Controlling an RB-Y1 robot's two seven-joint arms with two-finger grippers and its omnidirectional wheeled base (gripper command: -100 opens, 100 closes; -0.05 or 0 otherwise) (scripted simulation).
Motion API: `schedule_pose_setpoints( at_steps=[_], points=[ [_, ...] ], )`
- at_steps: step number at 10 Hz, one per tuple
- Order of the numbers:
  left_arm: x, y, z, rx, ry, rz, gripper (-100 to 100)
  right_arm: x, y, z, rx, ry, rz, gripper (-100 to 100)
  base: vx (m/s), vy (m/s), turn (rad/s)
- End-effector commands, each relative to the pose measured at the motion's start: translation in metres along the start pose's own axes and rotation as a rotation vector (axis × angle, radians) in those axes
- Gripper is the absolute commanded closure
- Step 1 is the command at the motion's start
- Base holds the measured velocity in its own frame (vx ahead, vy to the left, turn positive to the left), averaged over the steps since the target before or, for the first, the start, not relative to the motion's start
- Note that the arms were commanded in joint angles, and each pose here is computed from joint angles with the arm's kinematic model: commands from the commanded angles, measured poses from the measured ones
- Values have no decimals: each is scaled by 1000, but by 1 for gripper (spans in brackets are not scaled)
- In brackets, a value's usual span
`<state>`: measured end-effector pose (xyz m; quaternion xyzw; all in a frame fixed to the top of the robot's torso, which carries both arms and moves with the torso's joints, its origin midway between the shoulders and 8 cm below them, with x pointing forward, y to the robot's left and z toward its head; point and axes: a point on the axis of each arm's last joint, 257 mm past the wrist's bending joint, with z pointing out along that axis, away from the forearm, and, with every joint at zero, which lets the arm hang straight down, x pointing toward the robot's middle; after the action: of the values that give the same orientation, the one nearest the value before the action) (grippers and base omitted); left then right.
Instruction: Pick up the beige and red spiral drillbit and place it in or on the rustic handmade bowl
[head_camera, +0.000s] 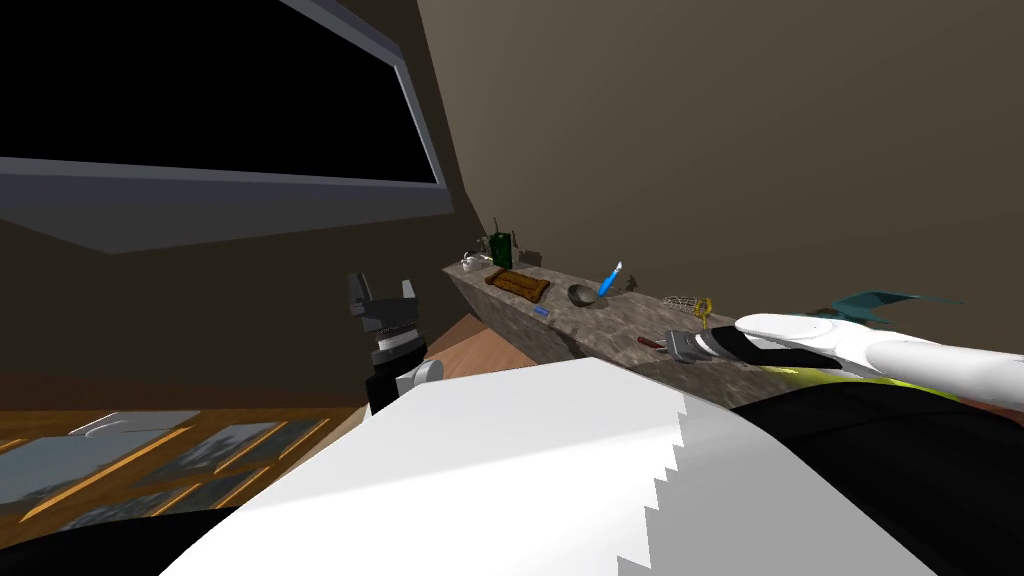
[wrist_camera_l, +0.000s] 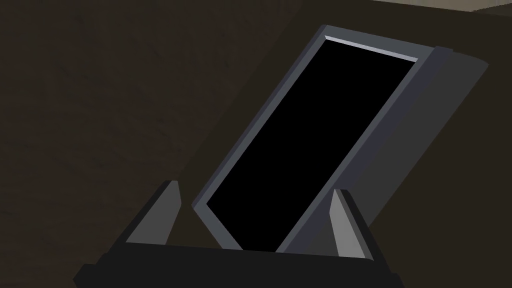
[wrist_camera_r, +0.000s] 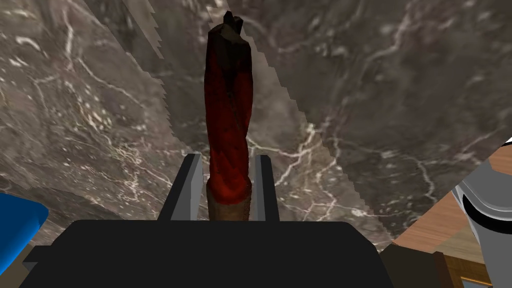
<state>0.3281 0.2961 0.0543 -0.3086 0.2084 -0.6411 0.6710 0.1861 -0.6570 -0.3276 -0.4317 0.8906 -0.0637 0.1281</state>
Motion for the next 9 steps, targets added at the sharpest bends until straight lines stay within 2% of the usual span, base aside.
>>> schedule_pose_setpoints(
  at_steps=[1,2,5,9],
  points=[
    [0,0,0,0,0,0,0,0,0,0,0,0,0,0,0,0,0],
    [0,0,0,0,0,0,0,1,-5,-10,-8,14,-5,100,-6,57,79],
    [0,0,0,0,0,0,0,3,-12,-25,-20,38,-7,100,-3,102,65],
    [0,0,0,0,0,0,0,10,-24,-56,-44,95,12,100,7,105,83]
  ],
)
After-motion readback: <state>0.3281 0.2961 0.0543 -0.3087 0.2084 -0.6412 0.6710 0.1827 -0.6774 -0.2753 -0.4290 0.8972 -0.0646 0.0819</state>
